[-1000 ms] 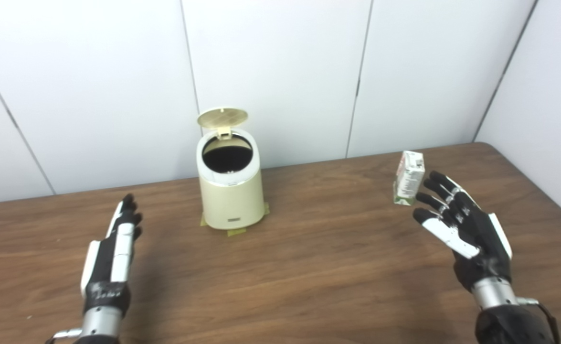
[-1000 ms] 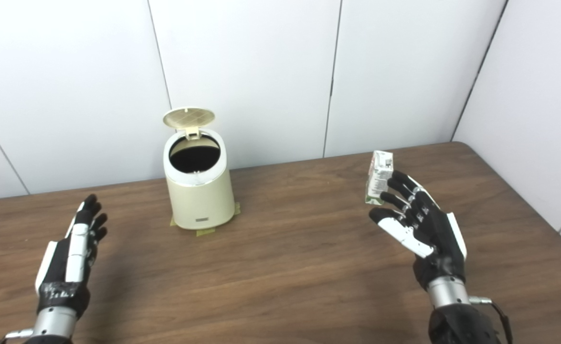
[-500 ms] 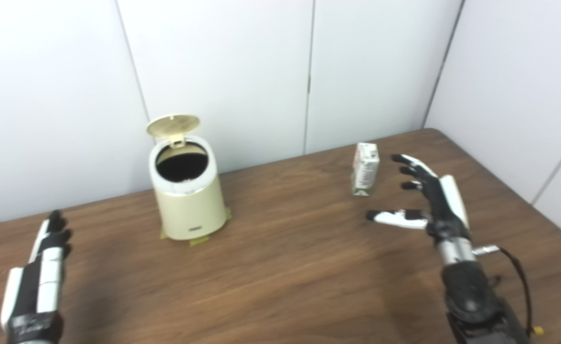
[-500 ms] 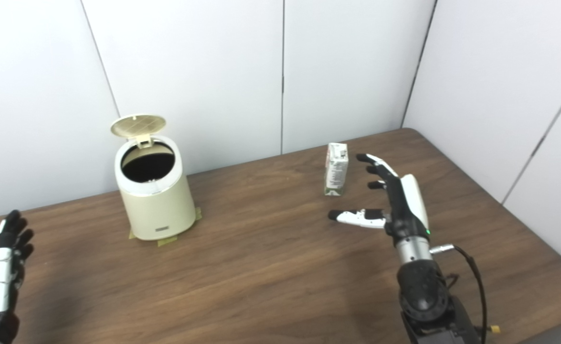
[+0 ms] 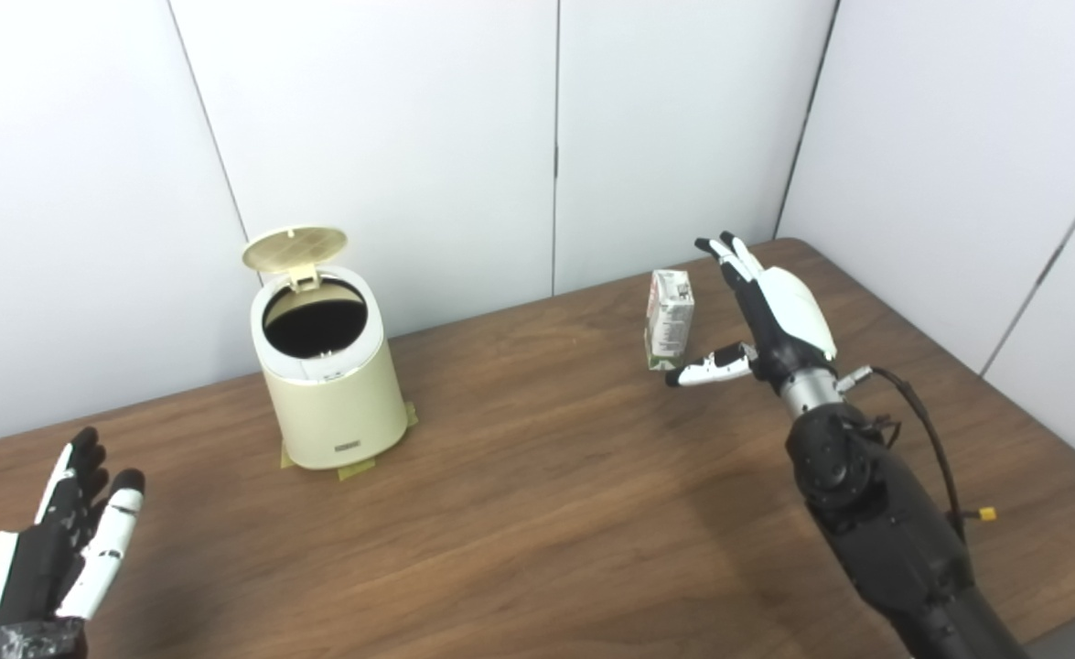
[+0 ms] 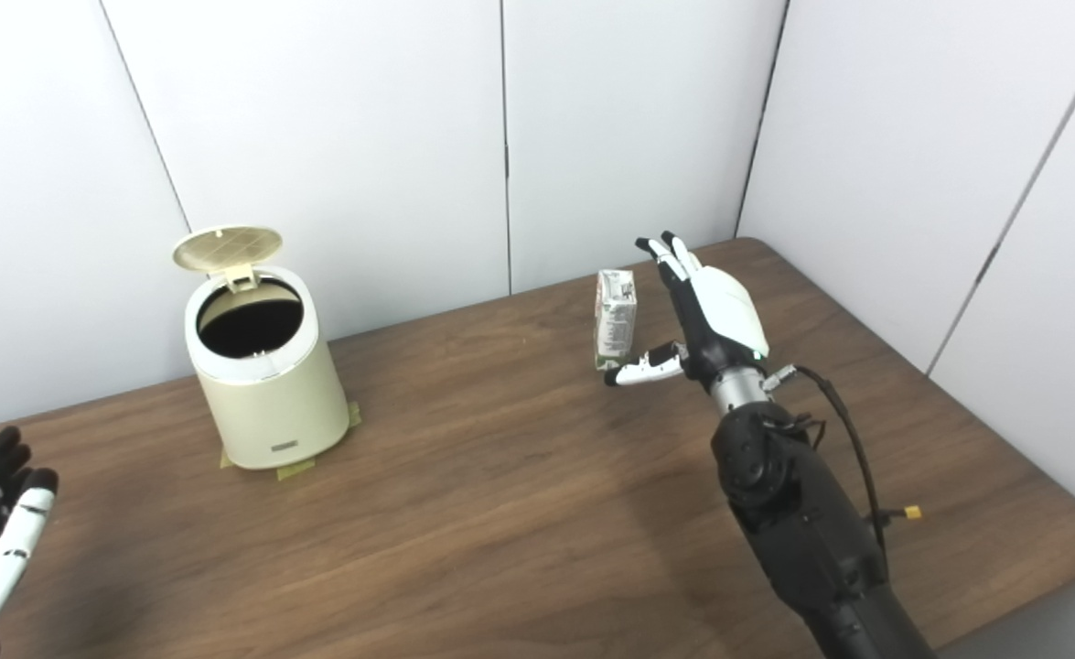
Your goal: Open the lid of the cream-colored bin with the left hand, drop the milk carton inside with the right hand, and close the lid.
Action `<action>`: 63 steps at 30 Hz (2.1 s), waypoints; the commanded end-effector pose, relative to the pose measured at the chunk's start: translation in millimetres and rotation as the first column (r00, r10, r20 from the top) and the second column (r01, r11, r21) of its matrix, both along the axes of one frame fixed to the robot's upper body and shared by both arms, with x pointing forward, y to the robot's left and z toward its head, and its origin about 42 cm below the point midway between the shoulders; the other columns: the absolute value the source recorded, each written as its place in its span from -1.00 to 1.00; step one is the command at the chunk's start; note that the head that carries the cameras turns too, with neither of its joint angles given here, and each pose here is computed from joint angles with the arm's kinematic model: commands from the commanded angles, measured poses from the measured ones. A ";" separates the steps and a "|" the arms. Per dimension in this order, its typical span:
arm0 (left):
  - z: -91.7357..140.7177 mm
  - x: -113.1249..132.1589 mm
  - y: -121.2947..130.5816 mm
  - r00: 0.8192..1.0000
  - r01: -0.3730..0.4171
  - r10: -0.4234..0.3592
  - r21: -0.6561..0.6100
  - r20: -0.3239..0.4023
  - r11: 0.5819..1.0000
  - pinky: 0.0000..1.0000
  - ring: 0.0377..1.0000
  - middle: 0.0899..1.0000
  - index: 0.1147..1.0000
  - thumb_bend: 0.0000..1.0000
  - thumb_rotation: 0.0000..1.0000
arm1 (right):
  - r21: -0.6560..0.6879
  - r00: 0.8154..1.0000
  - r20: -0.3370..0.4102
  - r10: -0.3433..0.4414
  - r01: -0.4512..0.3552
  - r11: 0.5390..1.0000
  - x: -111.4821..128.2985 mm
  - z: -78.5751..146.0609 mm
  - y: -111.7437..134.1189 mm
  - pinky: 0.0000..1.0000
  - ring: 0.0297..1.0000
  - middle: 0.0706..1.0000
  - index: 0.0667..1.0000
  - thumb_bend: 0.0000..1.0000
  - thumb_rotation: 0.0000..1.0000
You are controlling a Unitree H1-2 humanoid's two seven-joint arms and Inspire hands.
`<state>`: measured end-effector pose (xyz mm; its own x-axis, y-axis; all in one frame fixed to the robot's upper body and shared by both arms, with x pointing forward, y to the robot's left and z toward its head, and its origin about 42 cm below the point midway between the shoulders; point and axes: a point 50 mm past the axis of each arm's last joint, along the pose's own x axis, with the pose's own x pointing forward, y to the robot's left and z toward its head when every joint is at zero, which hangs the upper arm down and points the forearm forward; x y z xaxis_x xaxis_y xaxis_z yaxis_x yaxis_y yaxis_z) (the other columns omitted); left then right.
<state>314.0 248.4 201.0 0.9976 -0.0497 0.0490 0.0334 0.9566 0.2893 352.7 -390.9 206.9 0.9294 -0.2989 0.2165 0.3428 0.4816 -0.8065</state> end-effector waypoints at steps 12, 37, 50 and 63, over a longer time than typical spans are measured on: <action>19.3 -3.8 -4.5 0.999 0.020 -0.021 0.024 0.039 1.000 0.92 0.98 0.98 1.00 -0.55 -0.43 | 0.009 0.993 0.115 0.017 -0.018 1.000 49.6 81.4 -11.1 0.53 0.74 0.78 0.77 0.94 -0.76; 24.8 -4.6 -0.7 0.999 0.019 -0.018 -0.015 0.042 1.000 0.96 1.00 0.98 1.00 -0.57 -0.53 | -0.016 0.995 -0.039 0.092 -0.093 0.996 66.3 87.9 0.8 0.44 0.57 0.58 0.53 0.95 -0.75; 25.4 -4.8 2.8 0.999 0.013 -0.014 0.025 0.037 1.000 1.00 0.97 0.91 0.99 -0.49 -0.46 | 0.044 0.987 -0.131 0.097 -0.092 0.995 58.4 78.8 -0.8 0.43 0.61 0.62 0.56 0.96 -0.70; 27.3 -3.0 4.8 0.999 0.025 -0.028 0.075 0.041 0.997 0.95 0.91 0.84 0.94 -0.47 -0.57 | 0.067 0.983 -0.151 0.100 -0.091 0.994 58.3 53.5 -6.8 0.48 0.55 0.52 0.51 0.91 -0.69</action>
<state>305.1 253.6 208.1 0.9979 -0.0637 0.0102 0.0566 0.9404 0.3352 405.4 -394.4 234.2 0.9722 -0.2289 -0.0497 0.0943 0.5766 -0.8116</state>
